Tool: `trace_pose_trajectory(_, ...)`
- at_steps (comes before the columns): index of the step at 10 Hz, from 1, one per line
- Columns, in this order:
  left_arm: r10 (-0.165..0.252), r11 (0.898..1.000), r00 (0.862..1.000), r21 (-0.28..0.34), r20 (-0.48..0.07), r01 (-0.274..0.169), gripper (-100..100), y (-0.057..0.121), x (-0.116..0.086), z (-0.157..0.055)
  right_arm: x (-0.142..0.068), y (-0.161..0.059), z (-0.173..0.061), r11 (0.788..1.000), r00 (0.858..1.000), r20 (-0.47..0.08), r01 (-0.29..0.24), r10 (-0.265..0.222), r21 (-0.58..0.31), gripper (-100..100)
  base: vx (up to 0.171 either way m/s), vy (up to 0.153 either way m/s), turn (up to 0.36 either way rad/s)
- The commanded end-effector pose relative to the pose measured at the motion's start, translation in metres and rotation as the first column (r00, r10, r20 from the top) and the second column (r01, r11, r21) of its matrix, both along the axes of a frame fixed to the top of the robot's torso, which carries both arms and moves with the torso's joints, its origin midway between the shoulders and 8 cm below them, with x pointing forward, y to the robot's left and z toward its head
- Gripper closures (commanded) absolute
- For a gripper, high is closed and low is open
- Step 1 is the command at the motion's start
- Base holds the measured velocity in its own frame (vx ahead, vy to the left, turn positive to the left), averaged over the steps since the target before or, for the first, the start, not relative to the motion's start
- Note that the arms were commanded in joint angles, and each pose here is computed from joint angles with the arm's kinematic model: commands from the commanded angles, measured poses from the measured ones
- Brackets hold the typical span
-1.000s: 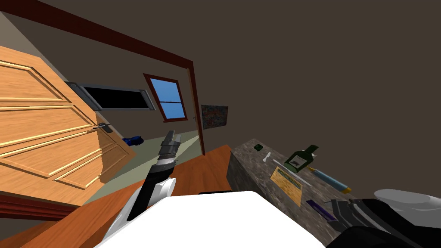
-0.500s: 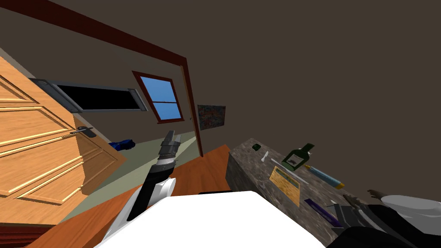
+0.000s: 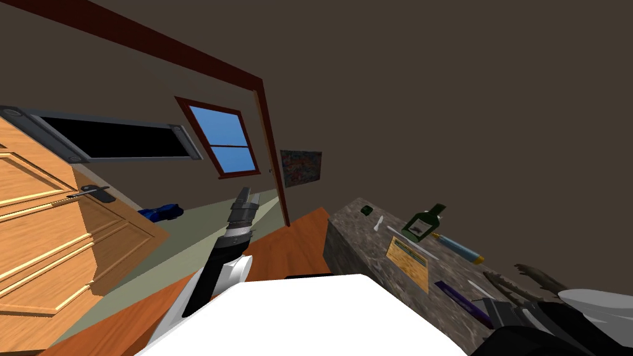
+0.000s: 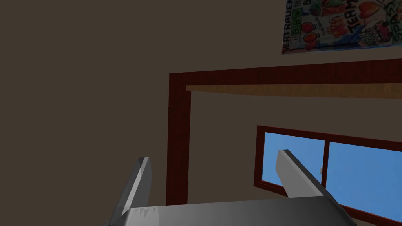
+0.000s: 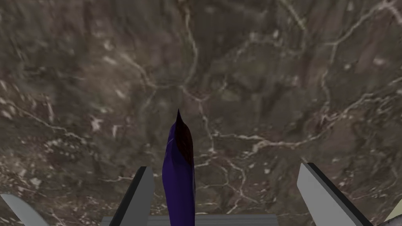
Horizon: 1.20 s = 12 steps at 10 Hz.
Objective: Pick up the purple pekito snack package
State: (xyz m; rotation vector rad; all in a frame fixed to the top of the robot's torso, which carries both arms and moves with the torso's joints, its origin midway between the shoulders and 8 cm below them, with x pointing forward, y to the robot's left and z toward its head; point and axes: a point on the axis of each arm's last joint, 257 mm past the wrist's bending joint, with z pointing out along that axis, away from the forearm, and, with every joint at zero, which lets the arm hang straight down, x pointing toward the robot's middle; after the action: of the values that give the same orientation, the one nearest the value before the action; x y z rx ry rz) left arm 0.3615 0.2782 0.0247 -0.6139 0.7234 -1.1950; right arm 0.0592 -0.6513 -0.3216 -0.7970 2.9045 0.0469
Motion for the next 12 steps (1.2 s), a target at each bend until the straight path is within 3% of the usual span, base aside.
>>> trace_pose_trajectory(1, 0.0, 1.0, 1.0, 0.0, 0.0, 0.0, 0, 0.0, 0.0, 0.0, 0.0, 0.0, 0.0, 1.0, 1.0, 0.0, -0.004, 0.004, 0.0, -100, 0.012, 0.013, -0.042)
trace_pose_trajectory(5, 0.0, 1.0, 1.0, 0.0, 0.0, 0.0, 0, 0.0, 0.0, 0.0, 0.0, 0.0, 0.0, 1.0, 1.0, 0.0, -0.004, 0.004, 0.0, -100, -0.004, -0.004, 0.013)
trace_pose_trajectory(9, 0.0, 1.0, 1.0, 0.0, 0.0, 0.0, 0, 0.0, 0.0, 0.0, -0.036, 0.005, -0.023, 1.0, 1.0, 0.002, 0.028, -0.028, 0.002, -100, 0.009, -0.003, 0.056)
trace_pose_trajectory(10, 0.0, 1.0, 1.0, 0.0, 0.0, 0.0, 0, 0.0, 0.0, 0.0, -0.031, 0.001, -0.019, 1.0, 1.0, 0.004, 0.024, -0.024, 0.0, -100, 0.0, 0.0, 0.0)
trace_pose_trajectory(11, 0.0, 1.0, 1.0, 0.0, 0.0, 0.0, 0, 0.0, 0.0, 0.0, -0.032, 0.001, -0.019, 1.0, 1.0, 0.004, 0.023, -0.023, -0.001, 100, 0.0, 0.0, 0.0)
trace_pose_trajectory(12, 0.0, 1.0, 1.0, 0.0, 0.0, 0.0, 0, 0.0, 0.0, 0.0, -0.031, -0.001, -0.019, 1.0, 1.0, 0.005, 0.023, -0.023, -0.004, 100, 0.0, 0.0, 0.0)
